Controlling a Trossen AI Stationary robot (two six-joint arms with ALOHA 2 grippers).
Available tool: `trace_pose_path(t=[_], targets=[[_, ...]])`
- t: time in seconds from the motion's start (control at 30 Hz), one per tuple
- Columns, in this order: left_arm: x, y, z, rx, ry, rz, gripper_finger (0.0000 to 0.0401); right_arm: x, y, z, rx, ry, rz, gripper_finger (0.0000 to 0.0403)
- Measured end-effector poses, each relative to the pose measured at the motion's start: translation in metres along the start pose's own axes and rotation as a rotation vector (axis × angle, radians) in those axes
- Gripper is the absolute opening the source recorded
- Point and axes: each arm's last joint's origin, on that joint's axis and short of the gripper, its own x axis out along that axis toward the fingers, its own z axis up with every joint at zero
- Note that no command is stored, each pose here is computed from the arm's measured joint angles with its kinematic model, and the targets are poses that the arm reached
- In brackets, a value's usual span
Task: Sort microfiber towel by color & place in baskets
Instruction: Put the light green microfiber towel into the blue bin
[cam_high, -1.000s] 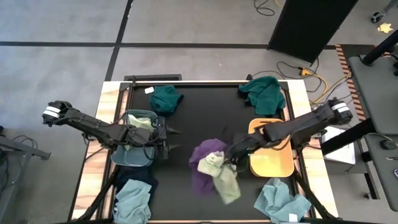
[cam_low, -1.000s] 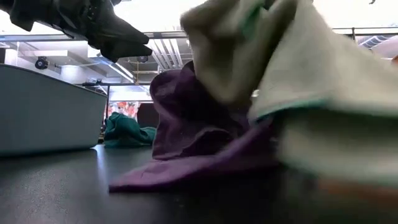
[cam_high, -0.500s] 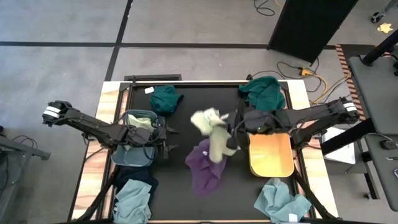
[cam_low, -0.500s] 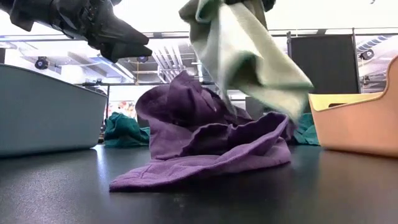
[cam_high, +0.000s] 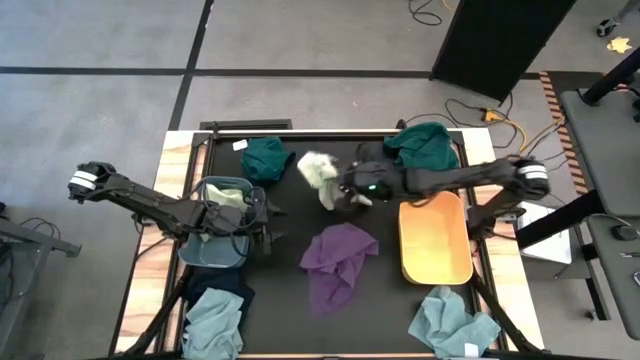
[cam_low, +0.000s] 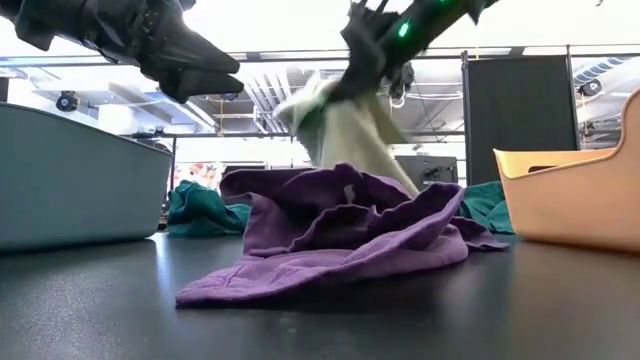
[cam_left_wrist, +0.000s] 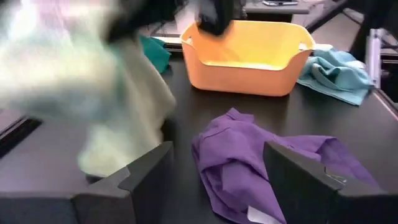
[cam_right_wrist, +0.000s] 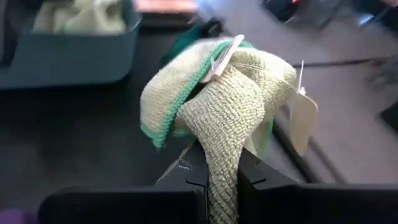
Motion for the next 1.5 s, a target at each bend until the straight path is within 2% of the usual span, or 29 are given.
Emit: trace_pose_path(t=[0.13,0.27,0.4,0.5,0.6,0.77,0.87,0.97,1.07,1.2,1.5], targets=[[0.000,0.003,0.000,-0.051,-0.013,0.079,0.0235,0.044,0.017,-0.030,0.014,0.083,0.078,0.0022],[0.002,0.007,0.001,-0.113,-0.016,0.104,0.0235,0.077,0.034,-0.058,0.065,0.138,0.170,0.0044],[0.008,0.012,-0.002,-0.137,0.004,0.131,0.0235,0.098,0.045,-0.076,0.109,0.213,0.250,0.0093],[0.017,0.015,-0.003,-0.141,0.033,0.111,0.0235,0.103,0.050,-0.078,0.107,0.229,0.281,0.0143],[0.031,0.018,-0.001,-0.139,0.059,0.120,0.0235,0.094,0.051,-0.066,0.084,0.196,0.299,0.0193],[0.056,0.024,0.006,-0.086,0.105,0.104,0.0235,0.052,0.043,-0.031,0.031,0.132,0.325,0.0262],[0.072,0.030,0.010,-0.061,0.148,0.090,0.0235,0.021,0.039,-0.015,0.000,0.121,0.336,0.0292],[0.089,0.041,0.007,-0.059,0.202,0.136,0.0235,-0.009,0.036,-0.005,-0.019,0.128,0.358,0.0312],[0.104,0.053,0.000,-0.062,0.255,0.174,0.0235,-0.035,0.037,0.001,-0.025,0.128,0.385,0.0323],[0.121,0.060,-0.011,-0.055,0.312,0.154,0.0235,-0.055,0.042,0.002,-0.024,0.127,0.415,0.0325],[0.154,0.059,-0.042,-0.037,0.440,0.074,0.0235,-0.064,0.051,-0.007,-0.037,0.155,0.395,0.0298]])
